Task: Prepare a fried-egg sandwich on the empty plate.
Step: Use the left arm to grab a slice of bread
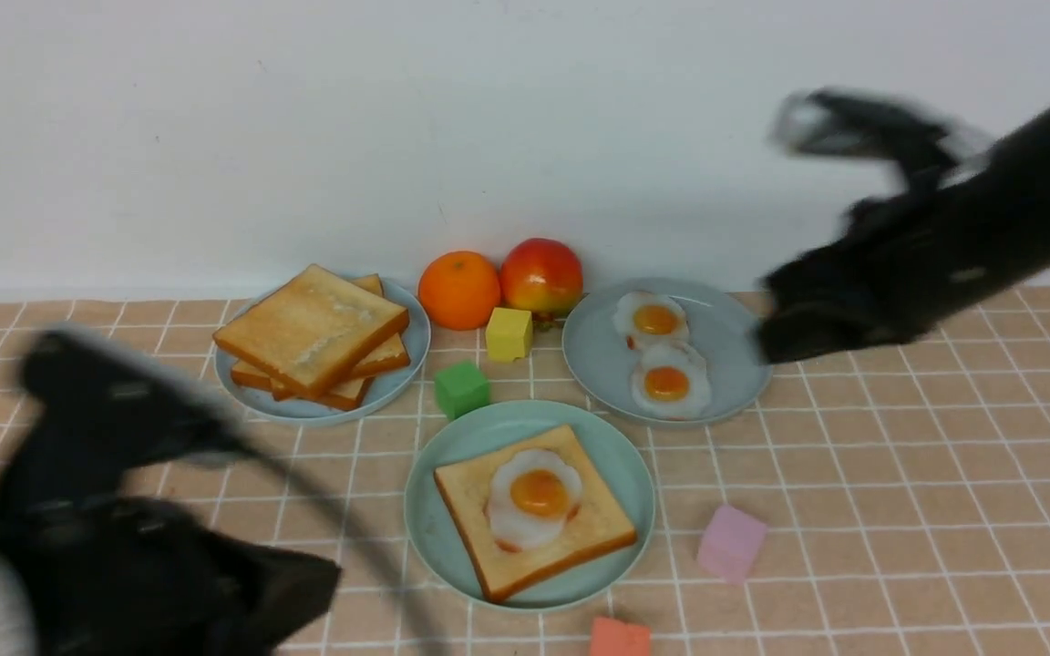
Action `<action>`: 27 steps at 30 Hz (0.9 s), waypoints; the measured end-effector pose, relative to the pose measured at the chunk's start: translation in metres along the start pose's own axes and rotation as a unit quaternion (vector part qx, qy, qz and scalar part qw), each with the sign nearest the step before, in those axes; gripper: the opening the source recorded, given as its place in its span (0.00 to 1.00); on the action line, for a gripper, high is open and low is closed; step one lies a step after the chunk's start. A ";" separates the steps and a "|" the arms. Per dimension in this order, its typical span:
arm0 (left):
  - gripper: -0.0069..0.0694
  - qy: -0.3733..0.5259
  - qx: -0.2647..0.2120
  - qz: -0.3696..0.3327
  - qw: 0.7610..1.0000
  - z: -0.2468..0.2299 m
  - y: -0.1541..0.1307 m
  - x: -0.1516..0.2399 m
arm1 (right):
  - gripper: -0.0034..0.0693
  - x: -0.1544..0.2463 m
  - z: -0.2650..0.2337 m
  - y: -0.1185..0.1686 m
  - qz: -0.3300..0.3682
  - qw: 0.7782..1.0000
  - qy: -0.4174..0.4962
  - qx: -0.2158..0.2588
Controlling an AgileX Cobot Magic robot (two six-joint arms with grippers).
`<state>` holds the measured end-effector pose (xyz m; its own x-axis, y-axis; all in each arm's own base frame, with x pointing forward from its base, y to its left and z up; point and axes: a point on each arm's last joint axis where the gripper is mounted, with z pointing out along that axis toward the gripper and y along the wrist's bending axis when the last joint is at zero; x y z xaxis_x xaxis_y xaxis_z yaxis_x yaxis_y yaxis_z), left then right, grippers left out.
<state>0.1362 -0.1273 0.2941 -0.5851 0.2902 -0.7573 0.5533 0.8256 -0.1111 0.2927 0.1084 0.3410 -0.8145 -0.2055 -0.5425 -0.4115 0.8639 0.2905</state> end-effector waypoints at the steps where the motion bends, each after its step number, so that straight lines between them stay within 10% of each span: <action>1: 0.10 0.017 -0.010 0.010 1.000 0.009 0.000 -0.006 | 0.09 0.007 -0.024 0.006 -0.005 1.000 -0.008 0.011; 17: 0.08 0.114 -0.156 0.027 0.981 0.135 0.126 -0.098 | 0.05 0.108 -0.134 0.043 -0.025 0.993 -0.112 0.022; 27: 0.50 0.158 -0.189 0.104 0.964 0.191 0.153 -0.099 | 0.06 0.119 -0.141 0.046 -0.029 0.994 -0.106 0.020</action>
<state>0.3920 -0.1219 0.2289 -0.6694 0.5517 -0.4974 0.4579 0.8338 0.3086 0.1190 0.0592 0.4004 -0.6835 -0.1584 -0.7126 -0.4356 0.8718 0.2241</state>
